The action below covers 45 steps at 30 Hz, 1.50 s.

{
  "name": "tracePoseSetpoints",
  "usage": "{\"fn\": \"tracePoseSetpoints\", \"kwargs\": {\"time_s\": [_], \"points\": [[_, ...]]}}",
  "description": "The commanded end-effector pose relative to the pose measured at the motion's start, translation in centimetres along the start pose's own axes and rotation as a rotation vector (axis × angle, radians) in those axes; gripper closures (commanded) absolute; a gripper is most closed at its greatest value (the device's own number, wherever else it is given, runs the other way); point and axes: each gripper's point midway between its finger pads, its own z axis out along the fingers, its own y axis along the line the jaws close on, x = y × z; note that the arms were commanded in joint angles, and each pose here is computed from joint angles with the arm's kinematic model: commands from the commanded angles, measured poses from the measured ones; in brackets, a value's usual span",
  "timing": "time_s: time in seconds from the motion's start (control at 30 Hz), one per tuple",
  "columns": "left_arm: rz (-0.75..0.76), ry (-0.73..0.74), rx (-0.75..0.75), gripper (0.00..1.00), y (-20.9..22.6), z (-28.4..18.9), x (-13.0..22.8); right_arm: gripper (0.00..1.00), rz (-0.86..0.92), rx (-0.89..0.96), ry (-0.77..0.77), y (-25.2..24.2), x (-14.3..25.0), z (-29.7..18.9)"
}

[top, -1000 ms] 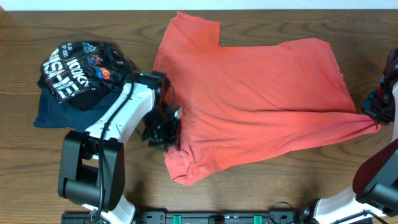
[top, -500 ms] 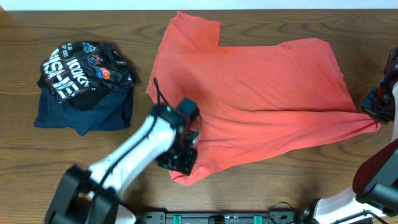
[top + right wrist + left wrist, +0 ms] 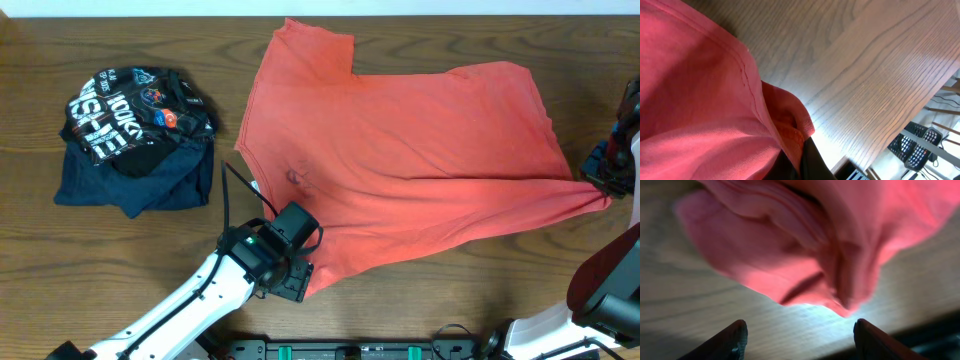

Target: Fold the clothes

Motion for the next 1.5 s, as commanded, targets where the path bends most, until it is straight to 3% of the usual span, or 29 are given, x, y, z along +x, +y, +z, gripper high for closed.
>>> {"fn": "tracePoseSetpoints", "kwargs": {"time_s": [0.0, 0.3, 0.63, 0.97, 1.17, 1.4, 1.47], "points": [[0.018, 0.067, 0.083, 0.3, -1.6, 0.3, 1.3, 0.99, 0.025, 0.009, -0.005, -0.4, -0.1, -0.1], [0.099, 0.092, 0.088, 0.29, -2.7, 1.7, 1.9, 0.99, 0.026, 0.004, -0.004, -0.3, -0.1, -0.1], [0.055, 0.196, 0.074, 0.28, -2.7, 3.7, 2.7, 0.99, 0.025, 0.001, -0.002, -0.3, 0.0, -0.1], [0.071, 0.198, 0.078, 0.3, -2.9, 4.6, 2.2, 0.99, 0.023, -0.005, 0.004, -0.2, 0.1, -0.1], [0.101, 0.153, 0.049, 0.42, -2.5, 4.8, 1.3, 0.99, 0.024, -0.026, 0.007, 0.2, 0.1, -0.1], [0.102, 0.158, 0.054, 0.88, -2.6, 4.7, 1.4, 0.99, 0.024, -0.026, 0.007, 0.2, 0.1, -0.1], [0.097, 0.164, 0.059, 0.94, -2.7, 4.5, 1.5, 0.99, 0.025, -0.026, 0.007, 0.2, 0.1, -0.1]]}}
